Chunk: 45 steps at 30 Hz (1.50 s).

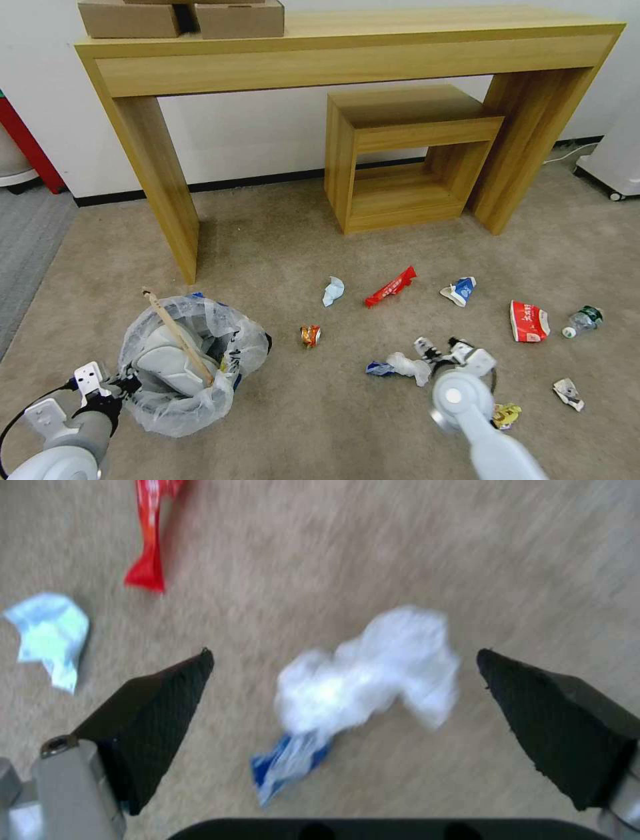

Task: Pick up the trash bin and place the garbage on the floor into it.

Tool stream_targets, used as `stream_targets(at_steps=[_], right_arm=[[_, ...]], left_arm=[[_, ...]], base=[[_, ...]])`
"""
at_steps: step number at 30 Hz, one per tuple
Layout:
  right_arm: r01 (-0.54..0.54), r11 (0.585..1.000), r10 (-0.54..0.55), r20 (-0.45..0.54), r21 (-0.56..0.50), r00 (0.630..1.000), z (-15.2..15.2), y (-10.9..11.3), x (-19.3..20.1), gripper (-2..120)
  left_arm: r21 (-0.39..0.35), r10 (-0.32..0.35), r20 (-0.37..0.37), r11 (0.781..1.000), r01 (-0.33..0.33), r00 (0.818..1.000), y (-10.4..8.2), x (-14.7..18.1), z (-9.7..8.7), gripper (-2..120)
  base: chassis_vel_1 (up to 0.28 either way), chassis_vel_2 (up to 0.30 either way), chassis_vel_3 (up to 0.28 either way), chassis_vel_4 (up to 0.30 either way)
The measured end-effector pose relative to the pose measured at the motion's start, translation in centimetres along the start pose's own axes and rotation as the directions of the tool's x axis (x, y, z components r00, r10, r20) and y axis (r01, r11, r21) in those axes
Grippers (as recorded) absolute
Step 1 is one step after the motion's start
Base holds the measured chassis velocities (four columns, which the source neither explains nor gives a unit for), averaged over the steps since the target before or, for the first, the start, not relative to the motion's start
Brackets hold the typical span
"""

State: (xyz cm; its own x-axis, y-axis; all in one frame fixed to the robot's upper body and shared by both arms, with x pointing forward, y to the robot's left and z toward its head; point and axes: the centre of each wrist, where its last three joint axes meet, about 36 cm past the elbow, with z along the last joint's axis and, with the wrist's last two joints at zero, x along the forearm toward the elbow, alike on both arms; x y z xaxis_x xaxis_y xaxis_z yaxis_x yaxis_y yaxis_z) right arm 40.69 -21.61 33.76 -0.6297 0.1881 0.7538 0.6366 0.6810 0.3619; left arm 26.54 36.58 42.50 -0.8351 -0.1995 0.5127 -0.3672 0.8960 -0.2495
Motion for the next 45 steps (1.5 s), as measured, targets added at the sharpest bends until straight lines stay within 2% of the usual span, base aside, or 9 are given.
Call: stream_targets(at_steps=[3, 11, 23, 32, 36, 37, 39, 42, 45], right_arm=[[-0.039, 0.999, 0.04, -0.038, 0.019, 0.998, 1.9, 0.9, -2.6, 100], [-0.059, 0.997, 0.061, -0.025, 0.058, 0.998, 3.5, 1.4, -5.7, 100], [-0.04, 0.995, 0.043, -0.036, 0.086, 0.998, 4.5, 2.8, -7.0, 98], [-0.065, 0.994, 0.07, -0.044, 0.091, 0.997, 5.4, 2.5, -8.0, 94], [-0.07, 0.993, 0.074, -0.035, 0.092, 0.997, 5.4, 2.2, -8.4, 86], [-0.072, 0.993, 0.075, -0.029, 0.094, 0.997, 5.4, 2.0, -8.5, 78], [-0.075, 0.992, 0.078, -0.025, 0.098, 0.997, 5.5, 1.8, -8.7, 73], [-0.08, 0.991, 0.081, -0.009, 0.108, 0.997, 5.7, 1.1, -9.3, 56], [-0.078, 0.99, 0.079, 0.001, 0.117, 0.997, 5.9, 0.9, -9.3, 46]], left_arm=[[0.002, -0.007, -0.003, 1.0, 0.007, 1.0, 0.1, 0.2, 0.3, 0], [0.007, -0.014, -0.002, 1.0, 0.014, 1.0, 0.2, 0.5, 0.6, 0], [0.01, -0.011, 0.004, 1.0, 0.011, 1.0, -0.1, 0.8, 0.7, 0], [0.012, -0.014, 0.005, 1.0, 0.014, 1.0, -0.1, 0.9, 0.9, 0], [0.011, -0.014, 0.002, 1.0, 0.014, 1.0, -0.1, 0.9, 1.1, 0], [0.011, -0.014, 0.002, 1.0, 0.014, 1.0, 0.0, 0.9, 1.2, 0], [0.011, -0.014, 0.001, 1.0, 0.014, 1.0, 0.0, 0.9, 1.2, 0], [0.009, -0.015, -0.002, 1.0, 0.015, 1.0, 0.1, 1.1, 1.4, 0], [0.008, -0.013, -0.001, 1.0, 0.013, 1.0, 0.1, 1.1, 1.4, 0]], base=[[0.0, 0.0, 0.0, 0.0], [0.0, 0.0, 0.0, 0.0], [0.0, 0.0, 0.0, 0.0], [0.0, 0.0, 0.0, 0.0], [0.0, 0.0, 0.0, 0.0], [0.0, 0.0, 0.0, 0.0], [0.0, 0.0, 0.0, 0.0], [0.0, 0.0, 0.0, 0.0], [0.0, 0.0, 0.0, 0.0]])
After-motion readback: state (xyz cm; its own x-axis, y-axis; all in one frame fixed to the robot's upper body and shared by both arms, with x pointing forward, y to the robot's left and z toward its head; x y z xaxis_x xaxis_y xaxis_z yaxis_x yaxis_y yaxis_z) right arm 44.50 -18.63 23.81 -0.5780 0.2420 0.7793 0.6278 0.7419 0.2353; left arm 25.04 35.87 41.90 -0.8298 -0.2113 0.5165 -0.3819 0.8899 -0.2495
